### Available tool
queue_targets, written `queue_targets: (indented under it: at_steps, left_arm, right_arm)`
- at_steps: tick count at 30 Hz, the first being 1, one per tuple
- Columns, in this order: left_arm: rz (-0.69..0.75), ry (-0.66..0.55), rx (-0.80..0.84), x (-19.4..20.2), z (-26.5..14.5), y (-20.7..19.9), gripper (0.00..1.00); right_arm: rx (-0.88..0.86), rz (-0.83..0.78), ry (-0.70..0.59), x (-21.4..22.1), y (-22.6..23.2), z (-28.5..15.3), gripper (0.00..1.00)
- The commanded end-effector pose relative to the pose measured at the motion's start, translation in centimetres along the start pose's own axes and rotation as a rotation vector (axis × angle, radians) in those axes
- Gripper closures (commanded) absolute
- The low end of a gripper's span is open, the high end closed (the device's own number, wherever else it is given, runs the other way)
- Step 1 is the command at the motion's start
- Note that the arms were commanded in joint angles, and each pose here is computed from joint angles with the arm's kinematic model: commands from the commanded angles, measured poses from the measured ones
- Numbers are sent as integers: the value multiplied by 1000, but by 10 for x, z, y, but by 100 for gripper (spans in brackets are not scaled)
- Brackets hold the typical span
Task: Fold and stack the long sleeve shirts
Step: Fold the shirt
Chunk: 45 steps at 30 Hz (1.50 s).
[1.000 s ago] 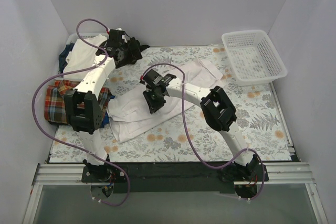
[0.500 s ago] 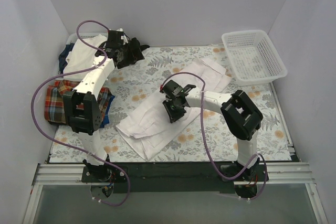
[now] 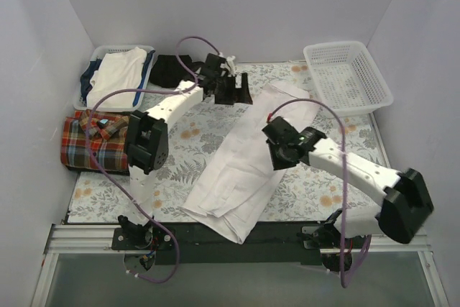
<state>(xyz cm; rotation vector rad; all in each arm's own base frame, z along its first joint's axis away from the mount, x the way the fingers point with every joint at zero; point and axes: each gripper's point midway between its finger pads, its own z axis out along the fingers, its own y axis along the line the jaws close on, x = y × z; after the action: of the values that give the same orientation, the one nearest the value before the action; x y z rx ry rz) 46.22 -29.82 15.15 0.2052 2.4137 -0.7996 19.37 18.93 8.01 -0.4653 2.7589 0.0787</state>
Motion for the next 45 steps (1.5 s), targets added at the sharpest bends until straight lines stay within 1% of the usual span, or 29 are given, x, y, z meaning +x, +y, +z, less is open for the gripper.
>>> queue_targets:
  at_steps: [1, 3, 5, 6, 8, 9, 10, 12, 15, 16, 25, 27, 28, 29, 30, 31, 32, 33, 35, 38, 41, 42, 43, 45]
  left_arm:
    - [160, 61, 227, 23, 15, -92, 12]
    - [177, 114, 278, 43, 30, -109, 12]
    - [174, 152, 308, 55, 40, -116, 13]
    - [177, 180, 354, 64, 40, -127, 13]
    - [167, 224, 407, 78, 42, -133, 13]
    - [150, 253, 473, 86, 41, -143, 14]
    - [137, 268, 480, 91, 44, -143, 14]
    - [132, 282, 465, 99, 52, -141, 14]
    - [121, 291, 411, 108, 67, -129, 14]
    - [114, 290, 372, 111, 75, -119, 14]
    - [86, 337, 238, 142, 118, -76, 14]
    - [84, 318, 130, 144, 127, -54, 14]
    - [85, 301, 75, 140, 130, -44, 14]
    - [54, 297, 8, 138, 130, -32, 13]
    - [18, 287, -46, 132, 133, -11, 13]
    - [-21, 285, -66, 128, 132, -1, 13]
    - [-98, 282, -94, 125, 131, 10, 14]
    - [-148, 264, -104, 112, 128, 30, 14]
    - [-203, 211, -151, 90, 123, 55, 14]
    - [-236, 145, -215, 63, 118, 82, 14]
    - [-265, 91, -209, 38, 119, 87, 14]
    - [-261, 67, -184, 25, 120, 80, 14]
    - [-262, 71, -156, 24, 123, 75, 14]
    - [-251, 49, -82, 10, 123, 59, 14]
  right_arm:
    - [161, 334, -251, -19, -58, -45, 67]
    - [193, 452, -284, -17, -84, -54, 67]
    - [237, 530, -283, -12, -105, -59, 67]
    - [242, 552, -299, -14, -111, -64, 67]
    - [258, 573, -305, -15, -121, -68, 67]
    - [260, 577, -306, -16, -122, -69, 67]
    - [261, 577, -313, -19, -124, -72, 67]
    - [262, 581, -310, -22, -125, -72, 67]
    - [257, 584, -302, -24, -124, -71, 67]
    - [253, 585, -297, -24, -123, -70, 67]
    - [257, 585, -272, -29, -123, -65, 68]
    - [260, 582, -265, -31, -123, -64, 68]
    - [260, 578, -263, -31, -123, -64, 68]
    - [259, 577, -258, -32, -123, -62, 68]
    - [263, 573, -251, -33, -123, -60, 68]
    - [264, 571, -251, -34, -123, -60, 68]
    - [266, 568, -244, -34, -123, -58, 68]
    - [262, 569, -242, -34, -123, -57, 68]
    - [256, 567, -235, -35, -122, -54, 68]
    - [243, 569, -223, -35, -119, -49, 68]
    - [235, 566, -209, -36, -117, -44, 68]
    - [231, 565, -207, -36, -116, -44, 68]
    - [225, 560, -209, -39, -115, -43, 68]
    - [195, 523, -187, -41, -109, -39, 68]
